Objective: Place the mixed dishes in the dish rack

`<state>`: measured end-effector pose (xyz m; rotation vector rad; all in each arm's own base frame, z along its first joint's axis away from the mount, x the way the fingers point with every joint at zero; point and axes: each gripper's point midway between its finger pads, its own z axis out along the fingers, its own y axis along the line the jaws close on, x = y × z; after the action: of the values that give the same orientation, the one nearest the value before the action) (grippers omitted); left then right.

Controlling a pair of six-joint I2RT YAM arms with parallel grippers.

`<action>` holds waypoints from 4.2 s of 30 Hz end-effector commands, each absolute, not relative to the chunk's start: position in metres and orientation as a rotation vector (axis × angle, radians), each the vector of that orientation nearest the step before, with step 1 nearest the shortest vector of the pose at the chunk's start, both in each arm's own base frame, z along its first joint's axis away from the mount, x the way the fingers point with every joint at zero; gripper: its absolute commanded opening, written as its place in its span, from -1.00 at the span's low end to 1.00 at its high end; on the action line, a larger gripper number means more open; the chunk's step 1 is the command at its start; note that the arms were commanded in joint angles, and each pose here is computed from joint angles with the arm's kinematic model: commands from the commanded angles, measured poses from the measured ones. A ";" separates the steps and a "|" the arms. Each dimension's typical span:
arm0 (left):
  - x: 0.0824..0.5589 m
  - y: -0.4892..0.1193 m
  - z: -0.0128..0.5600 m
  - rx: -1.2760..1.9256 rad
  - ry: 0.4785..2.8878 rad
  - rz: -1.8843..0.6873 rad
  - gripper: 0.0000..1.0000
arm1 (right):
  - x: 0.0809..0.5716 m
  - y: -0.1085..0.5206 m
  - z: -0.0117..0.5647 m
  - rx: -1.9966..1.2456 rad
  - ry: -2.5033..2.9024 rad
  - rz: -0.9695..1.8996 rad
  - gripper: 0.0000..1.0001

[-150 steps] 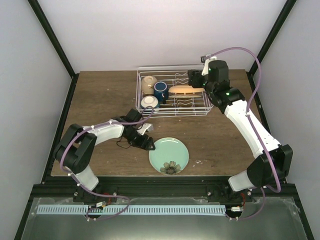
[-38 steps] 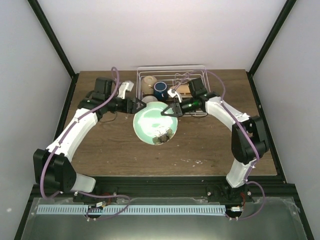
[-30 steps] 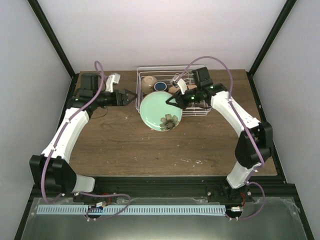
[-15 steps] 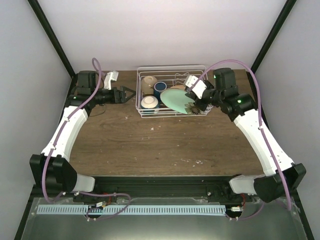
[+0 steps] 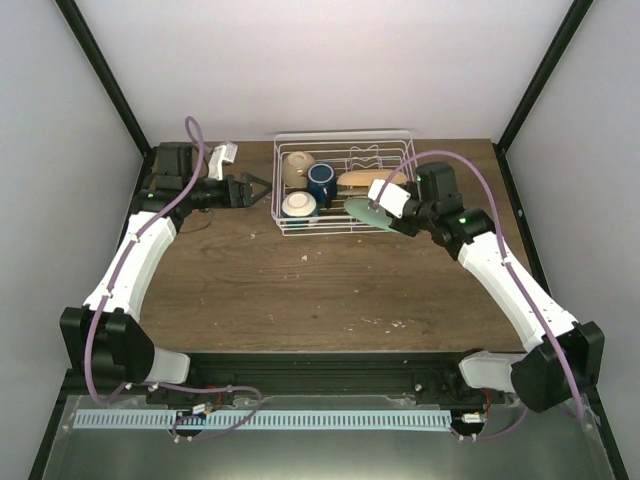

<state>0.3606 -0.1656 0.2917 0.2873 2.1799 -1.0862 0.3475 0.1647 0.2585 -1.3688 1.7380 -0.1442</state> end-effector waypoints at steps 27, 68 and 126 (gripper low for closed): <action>0.371 -0.167 0.281 0.276 2.188 -1.110 0.81 | 0.372 0.160 0.332 -1.343 1.408 -0.482 -0.99; 0.369 -0.166 0.267 0.270 2.206 -1.112 0.82 | 0.413 0.218 0.232 -1.613 1.399 -0.547 -0.99; 0.460 0.017 0.307 -0.282 2.003 -0.845 0.84 | 0.494 -0.087 0.288 0.134 1.963 -0.017 1.00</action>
<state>0.4521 0.0081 0.2980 -0.3026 2.0599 -0.9065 0.4995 -0.0370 0.2907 -0.1439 1.9509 -0.1260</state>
